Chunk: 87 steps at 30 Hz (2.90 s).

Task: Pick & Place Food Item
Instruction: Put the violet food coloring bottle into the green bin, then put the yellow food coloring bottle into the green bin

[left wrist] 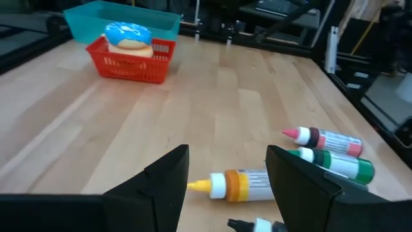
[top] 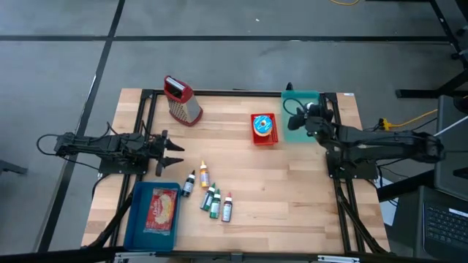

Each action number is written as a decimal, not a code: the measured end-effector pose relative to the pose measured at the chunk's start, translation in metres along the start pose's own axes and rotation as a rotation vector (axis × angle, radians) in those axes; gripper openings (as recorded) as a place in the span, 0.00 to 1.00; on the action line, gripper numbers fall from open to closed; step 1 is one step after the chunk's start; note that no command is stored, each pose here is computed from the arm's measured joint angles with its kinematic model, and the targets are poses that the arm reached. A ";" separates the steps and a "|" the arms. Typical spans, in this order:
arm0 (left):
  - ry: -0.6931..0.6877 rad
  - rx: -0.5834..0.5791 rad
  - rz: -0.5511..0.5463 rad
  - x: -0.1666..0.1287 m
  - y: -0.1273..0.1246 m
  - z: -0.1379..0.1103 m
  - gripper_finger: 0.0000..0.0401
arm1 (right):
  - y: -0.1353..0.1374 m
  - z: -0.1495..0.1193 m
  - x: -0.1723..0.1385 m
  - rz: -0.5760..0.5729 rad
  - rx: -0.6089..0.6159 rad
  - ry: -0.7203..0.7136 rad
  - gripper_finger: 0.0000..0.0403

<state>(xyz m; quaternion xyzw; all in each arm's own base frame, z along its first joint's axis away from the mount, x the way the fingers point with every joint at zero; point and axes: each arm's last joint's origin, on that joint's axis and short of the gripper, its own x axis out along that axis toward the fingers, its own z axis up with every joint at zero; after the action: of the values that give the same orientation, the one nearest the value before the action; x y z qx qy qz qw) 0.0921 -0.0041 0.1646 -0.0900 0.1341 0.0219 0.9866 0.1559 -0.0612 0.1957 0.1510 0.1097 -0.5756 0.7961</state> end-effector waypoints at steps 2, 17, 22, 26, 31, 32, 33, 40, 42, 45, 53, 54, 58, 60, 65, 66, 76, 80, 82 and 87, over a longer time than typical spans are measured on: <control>-0.005 0.005 0.025 0.000 0.001 0.000 0.51 | -0.005 -0.004 0.007 -0.046 0.068 0.040 0.41; -0.016 -0.022 0.077 0.000 0.002 0.000 0.51 | -0.011 -0.038 0.066 -0.131 0.261 0.347 0.41; -0.017 -0.040 0.077 0.000 0.002 0.000 0.51 | 0.001 -0.027 0.079 -0.016 0.417 0.224 0.41; -0.012 -0.047 0.078 0.000 0.002 0.000 0.51 | 0.007 -0.018 0.084 0.069 0.527 0.166 0.41; -0.009 -0.059 0.069 0.000 0.002 0.000 0.51 | 0.008 -0.018 0.085 0.071 0.608 0.164 0.41; -0.008 -0.061 0.069 0.000 0.002 0.000 0.51 | 0.008 -0.018 0.085 0.068 0.619 0.168 0.41; -0.008 -0.061 0.070 0.000 0.002 0.000 0.51 | 0.007 -0.019 0.085 0.064 0.632 0.173 0.41; -0.006 -0.058 0.068 0.000 0.002 0.000 0.51 | 0.002 -0.021 0.087 0.003 0.734 0.182 0.33; -0.006 -0.062 0.068 0.000 0.002 0.000 0.51 | 0.000 -0.021 0.088 -0.016 0.765 0.181 0.31; -0.003 -0.062 0.055 0.000 0.002 0.000 0.51 | -0.003 -0.020 0.090 -0.013 0.792 0.195 0.30; -0.001 -0.062 0.045 0.000 0.001 0.000 0.51 | -0.006 -0.019 0.093 -0.002 0.812 0.219 0.30; -0.001 -0.062 0.045 0.000 0.001 0.000 0.51 | -0.006 -0.019 0.093 0.000 0.800 0.218 0.30; -0.001 -0.062 0.045 0.000 0.001 0.000 0.51 | -0.005 -0.018 0.093 0.011 0.746 0.212 0.36; 0.000 -0.062 0.045 0.000 0.001 0.000 0.51 | -0.005 -0.019 0.093 0.017 0.720 0.216 0.42; -0.001 -0.062 0.045 0.000 0.001 0.000 0.51 | -0.005 -0.019 0.093 0.022 0.694 0.217 0.62; -0.001 -0.062 0.045 0.000 0.001 0.000 0.51 | -0.005 -0.018 0.093 0.016 0.697 0.212 0.66; 0.000 -0.062 0.045 0.000 0.001 0.000 0.51 | -0.007 -0.017 0.093 -0.023 0.762 0.171 0.84; 0.000 -0.062 0.045 0.000 0.001 -0.001 0.51 | -0.007 -0.017 0.093 -0.038 0.770 0.151 0.85; 0.000 -0.062 0.045 0.000 0.001 -0.001 0.51 | -0.008 -0.016 0.094 -0.048 0.774 0.141 0.85; 0.001 -0.062 0.046 0.000 0.001 -0.001 0.51 | -0.013 -0.015 0.097 -0.071 0.781 0.128 0.85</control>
<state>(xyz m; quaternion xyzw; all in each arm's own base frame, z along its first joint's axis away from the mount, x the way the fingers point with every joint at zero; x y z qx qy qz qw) 0.0917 -0.0028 0.1639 -0.1173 0.1357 0.0485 0.9826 0.1738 -0.1449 0.1468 0.4741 -0.0630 -0.5905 0.6501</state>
